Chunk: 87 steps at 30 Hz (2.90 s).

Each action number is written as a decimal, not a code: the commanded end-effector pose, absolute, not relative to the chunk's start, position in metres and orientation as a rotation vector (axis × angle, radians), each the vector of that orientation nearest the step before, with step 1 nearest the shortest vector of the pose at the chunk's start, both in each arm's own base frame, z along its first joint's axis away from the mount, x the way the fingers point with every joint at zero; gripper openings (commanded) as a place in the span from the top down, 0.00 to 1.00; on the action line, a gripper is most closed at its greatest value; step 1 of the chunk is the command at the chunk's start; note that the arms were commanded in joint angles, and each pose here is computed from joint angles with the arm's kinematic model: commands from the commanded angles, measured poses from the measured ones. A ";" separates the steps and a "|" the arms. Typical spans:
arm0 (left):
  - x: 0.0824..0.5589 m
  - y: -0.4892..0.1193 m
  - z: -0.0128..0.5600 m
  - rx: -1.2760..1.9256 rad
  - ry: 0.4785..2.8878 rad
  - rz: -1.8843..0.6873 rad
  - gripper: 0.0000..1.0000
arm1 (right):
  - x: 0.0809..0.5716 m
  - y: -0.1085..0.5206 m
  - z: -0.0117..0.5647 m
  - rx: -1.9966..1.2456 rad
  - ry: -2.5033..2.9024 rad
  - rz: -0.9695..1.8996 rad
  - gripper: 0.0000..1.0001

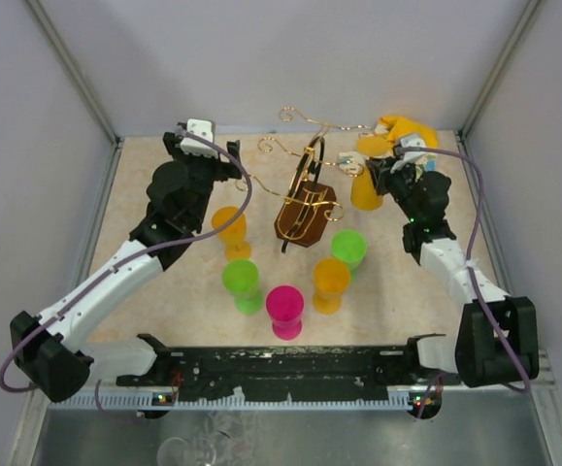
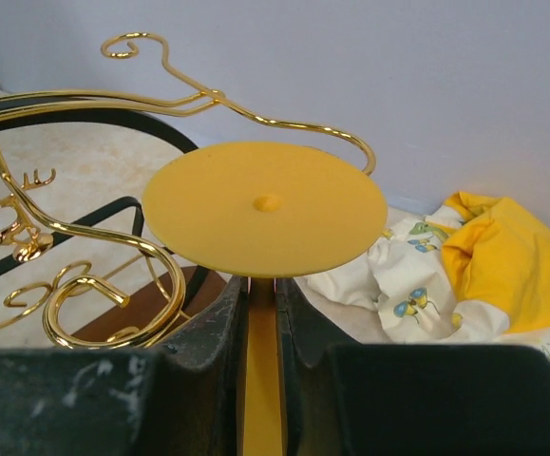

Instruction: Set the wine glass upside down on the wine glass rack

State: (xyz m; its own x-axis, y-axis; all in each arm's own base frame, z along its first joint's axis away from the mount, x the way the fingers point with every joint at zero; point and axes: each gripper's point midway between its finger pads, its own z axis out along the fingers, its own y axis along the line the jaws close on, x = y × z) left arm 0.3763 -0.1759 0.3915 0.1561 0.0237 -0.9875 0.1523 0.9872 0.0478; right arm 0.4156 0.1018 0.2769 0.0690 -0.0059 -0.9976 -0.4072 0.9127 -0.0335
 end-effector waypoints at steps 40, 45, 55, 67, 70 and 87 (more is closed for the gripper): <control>0.388 -0.160 0.384 0.115 1.387 -0.065 0.05 | 0.461 0.118 0.285 -0.371 1.257 0.365 1.00; 0.388 -0.161 0.384 0.114 1.388 -0.074 0.05 | 0.469 0.122 0.282 -0.392 1.271 0.370 1.00; 0.389 -0.161 0.382 0.112 1.391 -0.071 0.05 | 0.485 0.125 0.285 -0.395 1.298 0.379 1.00; 0.390 -0.160 0.380 0.109 1.392 -0.069 0.05 | 0.504 0.116 0.281 -0.342 1.354 0.336 1.00; 0.390 -0.161 0.380 0.111 1.393 -0.070 0.05 | 0.512 0.114 0.263 -0.329 1.397 0.330 1.00; 0.392 -0.162 0.380 0.118 1.394 -0.069 0.05 | 0.505 0.088 0.265 -0.222 1.401 0.219 1.00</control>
